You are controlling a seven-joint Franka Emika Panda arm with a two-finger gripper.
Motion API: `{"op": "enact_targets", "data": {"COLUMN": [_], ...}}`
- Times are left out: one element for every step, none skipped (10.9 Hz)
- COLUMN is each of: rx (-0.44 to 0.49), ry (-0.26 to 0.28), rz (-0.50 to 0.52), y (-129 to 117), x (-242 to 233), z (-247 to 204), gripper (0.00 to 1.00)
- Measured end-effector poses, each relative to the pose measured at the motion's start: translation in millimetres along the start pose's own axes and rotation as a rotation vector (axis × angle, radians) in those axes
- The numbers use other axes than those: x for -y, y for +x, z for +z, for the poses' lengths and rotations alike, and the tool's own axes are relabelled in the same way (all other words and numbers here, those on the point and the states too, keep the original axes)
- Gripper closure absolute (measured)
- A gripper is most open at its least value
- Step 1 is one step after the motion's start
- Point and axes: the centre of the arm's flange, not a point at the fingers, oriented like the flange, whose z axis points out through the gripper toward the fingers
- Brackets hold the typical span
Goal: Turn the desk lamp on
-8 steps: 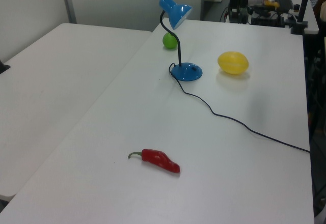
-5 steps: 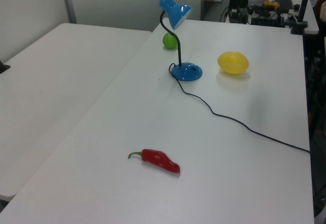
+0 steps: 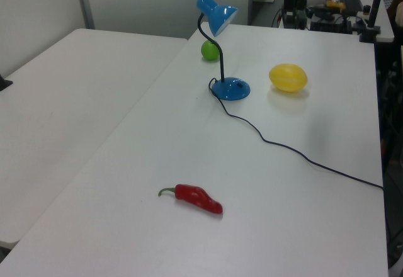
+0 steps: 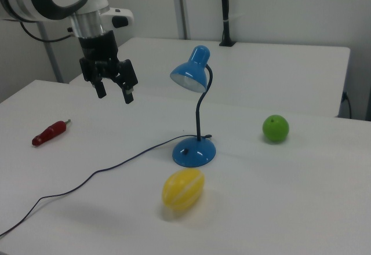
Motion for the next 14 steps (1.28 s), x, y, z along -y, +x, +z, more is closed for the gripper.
{"op": "enact_targets", "data": {"rx": [0.000,0.000,0.000,0.000,0.000,0.001,0.001,0.002,0.002,0.003,0.003,0.003,0.003,0.004], "ry": [0.000,0.000,0.000,0.000,0.000,0.000,0.000,0.000,0.000,0.000,0.000,0.000,0.000,0.000], "rz": [0.000,0.000,-0.001,-0.001,-0.002,-0.002,-0.008,-0.010,-0.011,-0.012,-0.012,-0.013,-0.013,-0.013], "y": [0.0,0.0,0.0,0.0,0.0,0.1,0.1,0.1,0.2,0.2,0.2,0.2,0.3,0.4], "x": [0.1,0.1,0.1,0.2,0.2,0.3,0.4,0.7,0.9,1.1,1.2,1.3,1.5,1.5], "z": [0.0,0.0,0.0,0.0,0.1,0.4,0.6,0.9,1.2,1.3,1.4,1.5,1.6,1.8], "gripper": [0.00,0.00,0.00,0.00,0.04,0.04,0.11,0.28,0.45,0.59,0.75,0.92,0.99,0.99]}}
